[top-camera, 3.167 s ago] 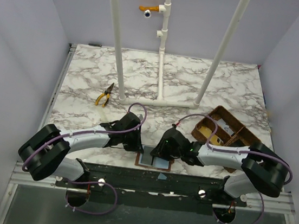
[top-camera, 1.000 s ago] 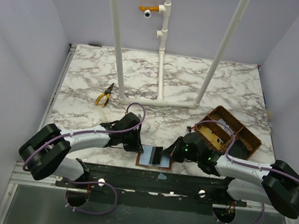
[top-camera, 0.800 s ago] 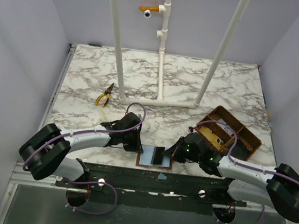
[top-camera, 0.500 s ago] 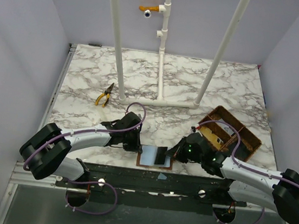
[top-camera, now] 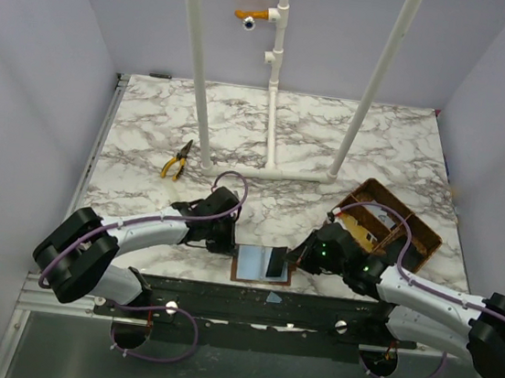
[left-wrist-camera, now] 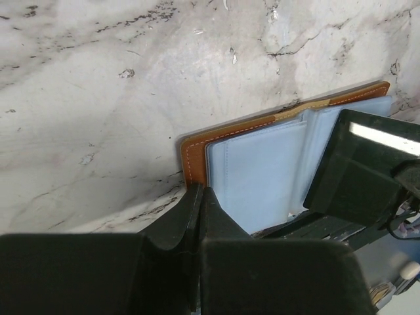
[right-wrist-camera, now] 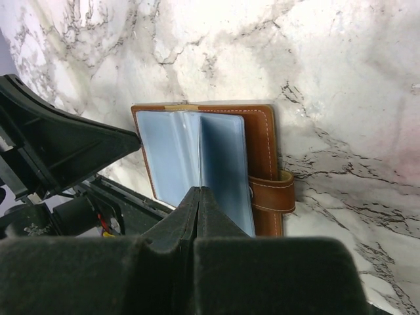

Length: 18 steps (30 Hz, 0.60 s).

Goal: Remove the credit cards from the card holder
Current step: Remove the credit card from the card holder, then place the credit card in the storage box.

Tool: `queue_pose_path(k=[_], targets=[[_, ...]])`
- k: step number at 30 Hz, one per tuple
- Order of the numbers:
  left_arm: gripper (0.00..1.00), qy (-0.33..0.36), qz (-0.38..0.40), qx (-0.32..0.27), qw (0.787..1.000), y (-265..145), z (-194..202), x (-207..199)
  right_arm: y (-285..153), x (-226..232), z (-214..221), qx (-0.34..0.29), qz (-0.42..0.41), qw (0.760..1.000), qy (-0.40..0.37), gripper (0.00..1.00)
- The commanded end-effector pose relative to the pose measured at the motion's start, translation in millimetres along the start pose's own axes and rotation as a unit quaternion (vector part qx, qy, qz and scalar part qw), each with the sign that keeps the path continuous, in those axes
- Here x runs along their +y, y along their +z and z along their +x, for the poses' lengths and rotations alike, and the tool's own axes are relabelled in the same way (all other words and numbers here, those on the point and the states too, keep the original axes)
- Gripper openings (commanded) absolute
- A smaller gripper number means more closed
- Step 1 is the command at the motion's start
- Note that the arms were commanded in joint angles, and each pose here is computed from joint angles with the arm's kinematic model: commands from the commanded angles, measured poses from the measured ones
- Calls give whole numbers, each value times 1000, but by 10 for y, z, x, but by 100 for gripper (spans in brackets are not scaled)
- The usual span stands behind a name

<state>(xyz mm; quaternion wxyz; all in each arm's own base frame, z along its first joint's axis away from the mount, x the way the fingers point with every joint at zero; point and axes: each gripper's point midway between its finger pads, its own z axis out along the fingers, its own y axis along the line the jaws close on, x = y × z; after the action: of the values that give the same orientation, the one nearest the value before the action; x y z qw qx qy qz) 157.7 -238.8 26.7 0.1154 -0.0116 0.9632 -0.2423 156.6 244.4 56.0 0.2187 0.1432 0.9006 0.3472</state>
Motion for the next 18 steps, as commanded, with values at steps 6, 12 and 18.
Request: queue_pose_path(k=[6,12,18], targets=[[11,30,17,-36,999,-268,-224,-155,-154,228,-200,-31,-15,999,-8,1],[56,37,107,-59,992,-614,-373,-448,-289,531,-313,-42,-53,998,-8,1],[66,40,243,-70,967,-1022,-444,-767,-465,923,-420,-48,-116,992,-5,1]])
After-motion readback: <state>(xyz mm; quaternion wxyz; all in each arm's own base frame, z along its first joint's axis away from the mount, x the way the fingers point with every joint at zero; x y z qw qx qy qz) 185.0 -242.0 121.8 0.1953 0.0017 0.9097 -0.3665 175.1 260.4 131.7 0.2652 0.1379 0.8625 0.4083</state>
